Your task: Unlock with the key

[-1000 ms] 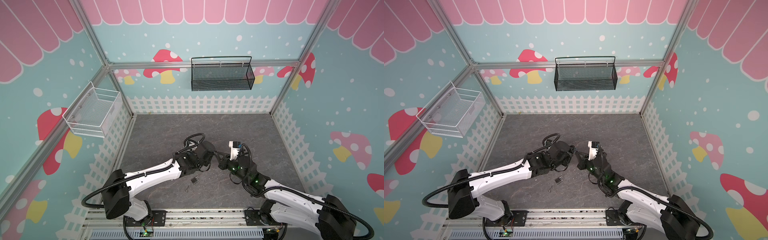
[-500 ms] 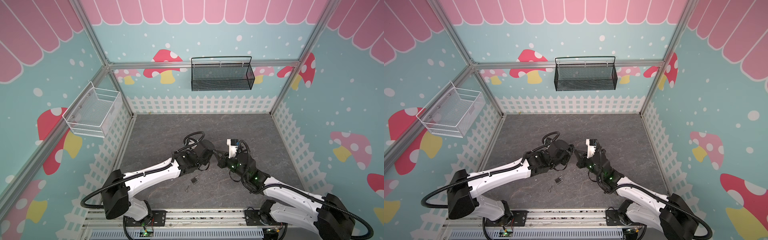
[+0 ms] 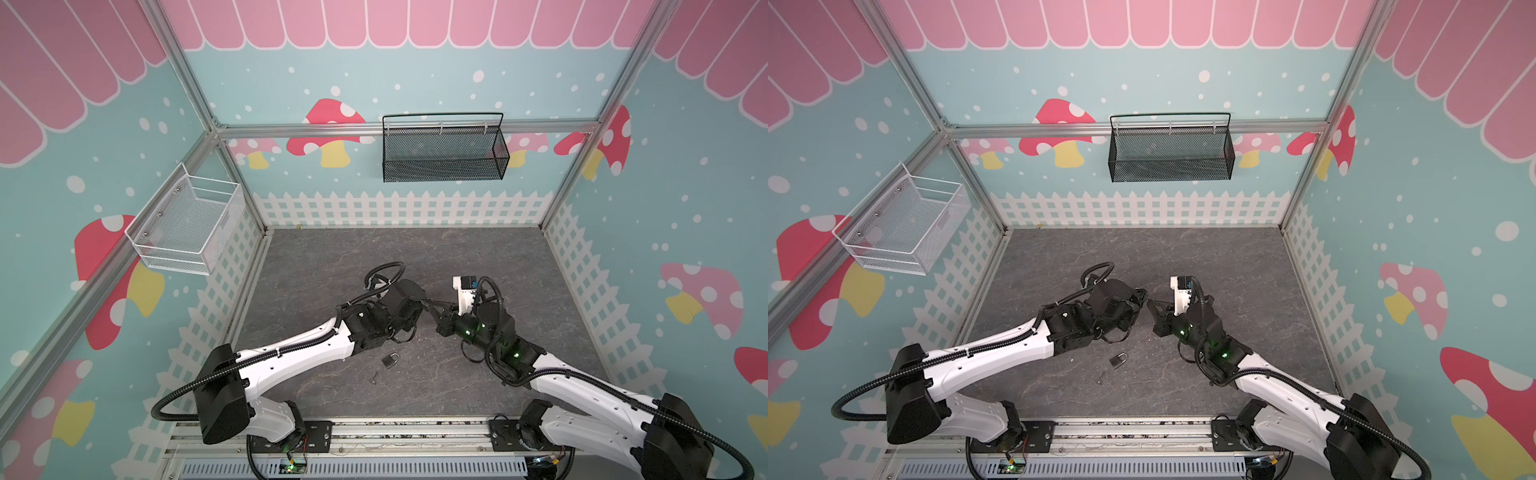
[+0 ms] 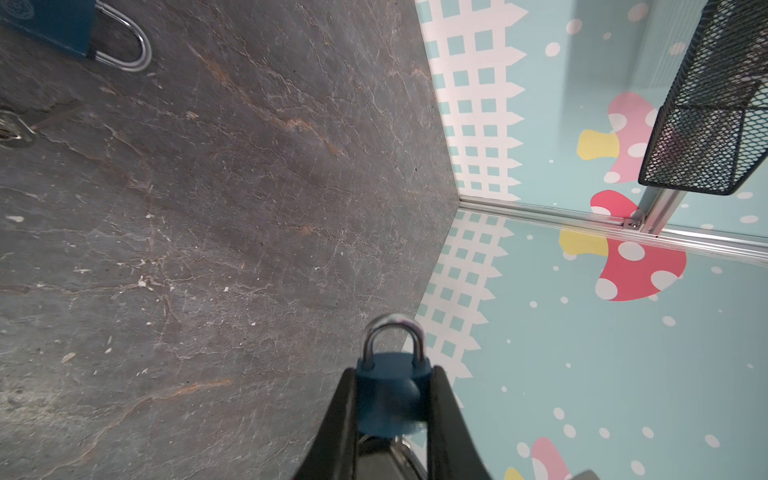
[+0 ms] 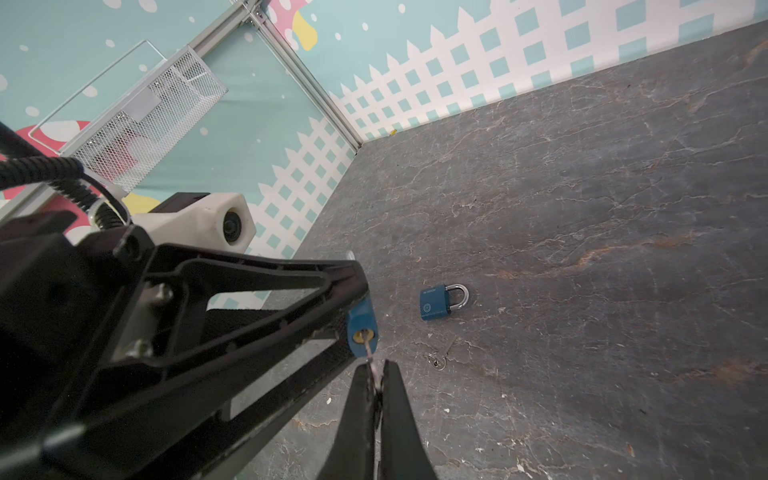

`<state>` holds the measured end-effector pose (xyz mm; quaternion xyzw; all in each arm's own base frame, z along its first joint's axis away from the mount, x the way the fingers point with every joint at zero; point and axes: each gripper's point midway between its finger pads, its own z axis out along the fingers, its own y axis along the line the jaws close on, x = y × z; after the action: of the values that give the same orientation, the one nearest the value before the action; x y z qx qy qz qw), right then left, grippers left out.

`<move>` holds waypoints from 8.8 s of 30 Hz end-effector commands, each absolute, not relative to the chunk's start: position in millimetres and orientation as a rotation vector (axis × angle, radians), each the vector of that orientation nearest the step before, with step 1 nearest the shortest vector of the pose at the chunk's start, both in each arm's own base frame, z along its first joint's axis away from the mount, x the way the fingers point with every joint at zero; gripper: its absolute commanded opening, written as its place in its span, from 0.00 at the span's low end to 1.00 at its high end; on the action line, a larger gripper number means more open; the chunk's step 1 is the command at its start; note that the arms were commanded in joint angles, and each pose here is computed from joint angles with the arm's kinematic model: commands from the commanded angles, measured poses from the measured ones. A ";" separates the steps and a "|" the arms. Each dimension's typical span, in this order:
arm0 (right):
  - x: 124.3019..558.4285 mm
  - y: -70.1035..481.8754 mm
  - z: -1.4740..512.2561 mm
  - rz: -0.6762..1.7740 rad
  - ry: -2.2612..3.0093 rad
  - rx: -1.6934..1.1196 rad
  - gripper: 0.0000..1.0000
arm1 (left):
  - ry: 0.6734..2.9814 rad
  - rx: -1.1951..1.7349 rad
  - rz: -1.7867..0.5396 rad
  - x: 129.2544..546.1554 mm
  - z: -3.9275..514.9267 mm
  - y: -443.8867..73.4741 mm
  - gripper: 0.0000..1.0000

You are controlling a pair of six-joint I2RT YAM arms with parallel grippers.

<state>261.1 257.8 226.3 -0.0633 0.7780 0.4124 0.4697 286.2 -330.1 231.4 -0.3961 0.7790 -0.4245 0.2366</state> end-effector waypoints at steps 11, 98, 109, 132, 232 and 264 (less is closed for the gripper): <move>244.8 290.7 300.1 1.185 1.725 -0.329 0.00 | 2.322 -0.897 -1.369 253.3 238.9 -385.1 0.00; 232.1 234.8 313.2 1.006 1.893 -0.287 0.71 | 2.132 -0.131 -0.676 280.7 262.9 -255.8 0.00; 243.0 240.1 305.1 0.786 2.059 -0.481 0.79 | 1.813 0.449 -0.592 278.5 256.1 -286.7 0.00; 294.0 258.8 284.8 0.507 2.231 -0.602 0.84 | 1.732 0.573 -0.663 274.1 250.6 -315.3 0.00; 308.4 95.4 184.5 0.450 2.454 0.007 0.92 | 2.571 0.002 -0.229 341.7 105.0 -379.3 0.00; 308.1 72.1 153.3 0.496 2.477 0.102 0.92 | 2.769 -0.113 -0.147 359.8 12.8 -377.7 0.12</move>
<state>309.9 72.4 157.0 0.0431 0.9340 0.1843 0.3030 359.4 -381.5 25.9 -0.0239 0.9782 -0.0632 0.1965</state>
